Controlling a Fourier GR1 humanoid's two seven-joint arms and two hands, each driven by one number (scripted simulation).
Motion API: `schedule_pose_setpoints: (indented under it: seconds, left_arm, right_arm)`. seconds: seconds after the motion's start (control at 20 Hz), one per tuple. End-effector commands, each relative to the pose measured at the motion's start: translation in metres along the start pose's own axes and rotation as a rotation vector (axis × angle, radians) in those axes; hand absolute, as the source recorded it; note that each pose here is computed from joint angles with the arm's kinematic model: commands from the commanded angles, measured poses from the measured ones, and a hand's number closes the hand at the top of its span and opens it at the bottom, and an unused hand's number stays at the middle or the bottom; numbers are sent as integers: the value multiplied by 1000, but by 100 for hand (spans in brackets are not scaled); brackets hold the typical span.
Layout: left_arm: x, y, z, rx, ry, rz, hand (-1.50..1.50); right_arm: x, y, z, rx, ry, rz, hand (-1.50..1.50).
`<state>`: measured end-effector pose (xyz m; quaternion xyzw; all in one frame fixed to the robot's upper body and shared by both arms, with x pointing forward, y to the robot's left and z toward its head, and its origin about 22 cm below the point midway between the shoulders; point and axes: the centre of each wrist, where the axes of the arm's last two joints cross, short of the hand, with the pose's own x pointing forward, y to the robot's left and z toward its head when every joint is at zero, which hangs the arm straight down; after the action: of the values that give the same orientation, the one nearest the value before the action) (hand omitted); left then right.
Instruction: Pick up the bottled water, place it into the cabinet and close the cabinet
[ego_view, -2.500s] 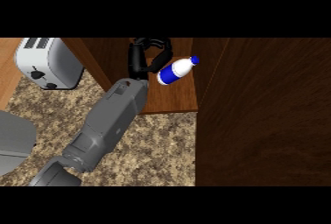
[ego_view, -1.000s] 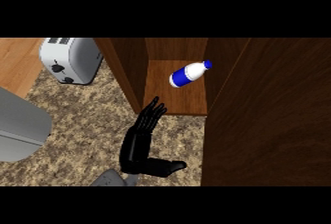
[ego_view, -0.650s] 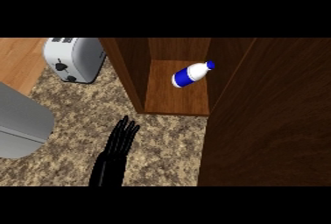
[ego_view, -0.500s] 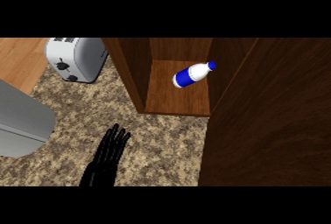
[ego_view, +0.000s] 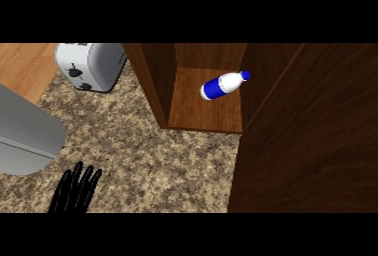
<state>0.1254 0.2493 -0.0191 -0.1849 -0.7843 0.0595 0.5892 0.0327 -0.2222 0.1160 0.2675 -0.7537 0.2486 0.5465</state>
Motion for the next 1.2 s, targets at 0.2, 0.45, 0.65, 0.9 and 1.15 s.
schedule_pose_setpoints:
  seconds: [0.2,0.45,0.65,0.9,1.15]
  left_arm:
    - [31,36,22,-48,-24,-2,-150]
    - [49,59,23,-71,-11,-15,-150]
    - [49,60,31,-97,9,15,-150]
    - [59,68,29,-91,-10,-10,-150]
    - [66,75,26,-120,-2,-15,-150]
  right_arm:
    - [26,10,-31,144,1,43,150]
    - [21,2,-45,266,-4,116,150]
    - [18,-1,-56,333,14,153,150]
    - [8,-4,-70,344,33,161,150]
    - [-3,-2,-85,305,38,105,150]
